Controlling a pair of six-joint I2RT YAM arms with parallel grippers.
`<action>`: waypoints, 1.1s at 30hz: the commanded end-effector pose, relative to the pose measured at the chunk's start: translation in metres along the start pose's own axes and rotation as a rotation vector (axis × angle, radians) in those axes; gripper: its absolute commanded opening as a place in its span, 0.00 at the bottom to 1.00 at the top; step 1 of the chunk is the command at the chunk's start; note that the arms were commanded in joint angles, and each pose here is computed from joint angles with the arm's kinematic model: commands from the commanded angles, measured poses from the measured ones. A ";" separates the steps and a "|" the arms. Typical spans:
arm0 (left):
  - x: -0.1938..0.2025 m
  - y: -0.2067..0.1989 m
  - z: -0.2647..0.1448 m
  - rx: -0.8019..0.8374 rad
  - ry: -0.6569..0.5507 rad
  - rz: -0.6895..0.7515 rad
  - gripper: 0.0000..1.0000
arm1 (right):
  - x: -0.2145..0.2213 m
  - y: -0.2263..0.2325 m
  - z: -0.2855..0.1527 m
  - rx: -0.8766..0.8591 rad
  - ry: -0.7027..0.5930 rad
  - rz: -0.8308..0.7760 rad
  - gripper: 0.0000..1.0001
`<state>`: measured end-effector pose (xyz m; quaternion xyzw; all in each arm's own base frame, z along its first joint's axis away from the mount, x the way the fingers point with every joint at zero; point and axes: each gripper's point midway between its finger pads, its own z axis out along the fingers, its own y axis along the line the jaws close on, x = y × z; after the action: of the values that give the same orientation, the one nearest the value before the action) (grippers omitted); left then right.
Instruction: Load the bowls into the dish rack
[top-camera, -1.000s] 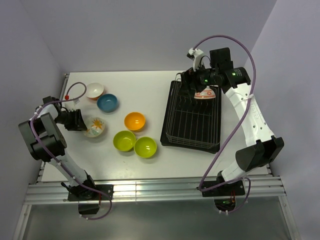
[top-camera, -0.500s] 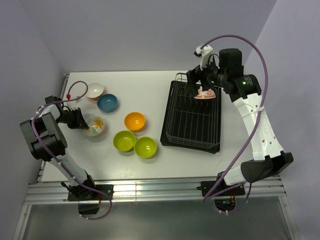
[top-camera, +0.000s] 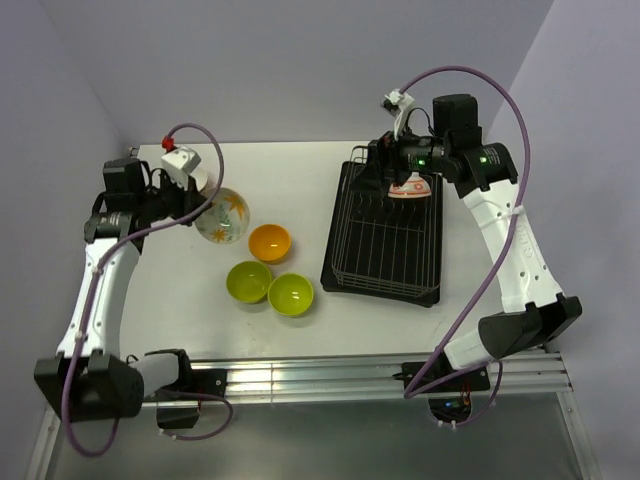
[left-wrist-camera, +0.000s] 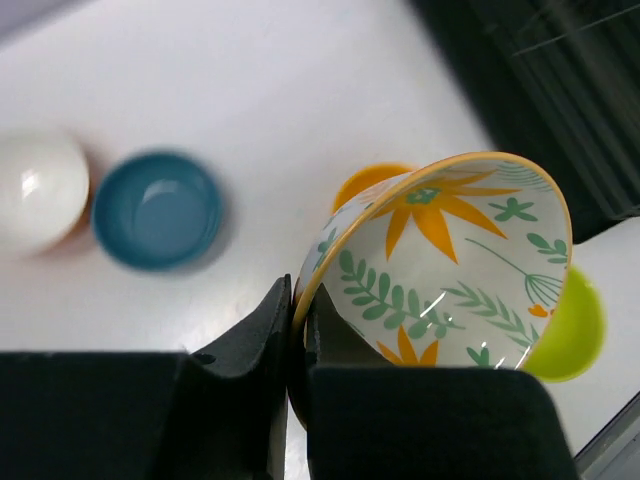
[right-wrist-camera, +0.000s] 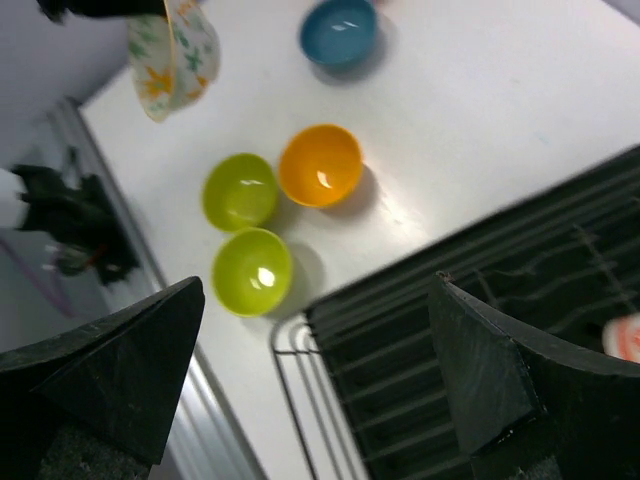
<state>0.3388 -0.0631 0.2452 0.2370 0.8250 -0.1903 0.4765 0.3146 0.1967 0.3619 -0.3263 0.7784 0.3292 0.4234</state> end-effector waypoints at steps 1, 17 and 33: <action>-0.066 -0.038 -0.014 0.055 -0.213 0.118 0.00 | -0.018 0.042 -0.005 -0.171 -0.086 0.075 1.00; -0.135 -0.186 -0.012 0.417 -0.440 0.257 0.00 | -0.012 0.097 0.025 -0.400 -0.076 0.226 1.00; -0.143 -0.219 -0.010 0.524 -0.470 0.258 0.00 | 0.015 0.133 0.047 -0.522 0.021 0.313 1.00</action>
<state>0.2760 -0.2622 0.3448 0.3951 0.6391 -0.3710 0.5457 0.2307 0.3031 0.3451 -0.2988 0.7332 0.5535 0.2584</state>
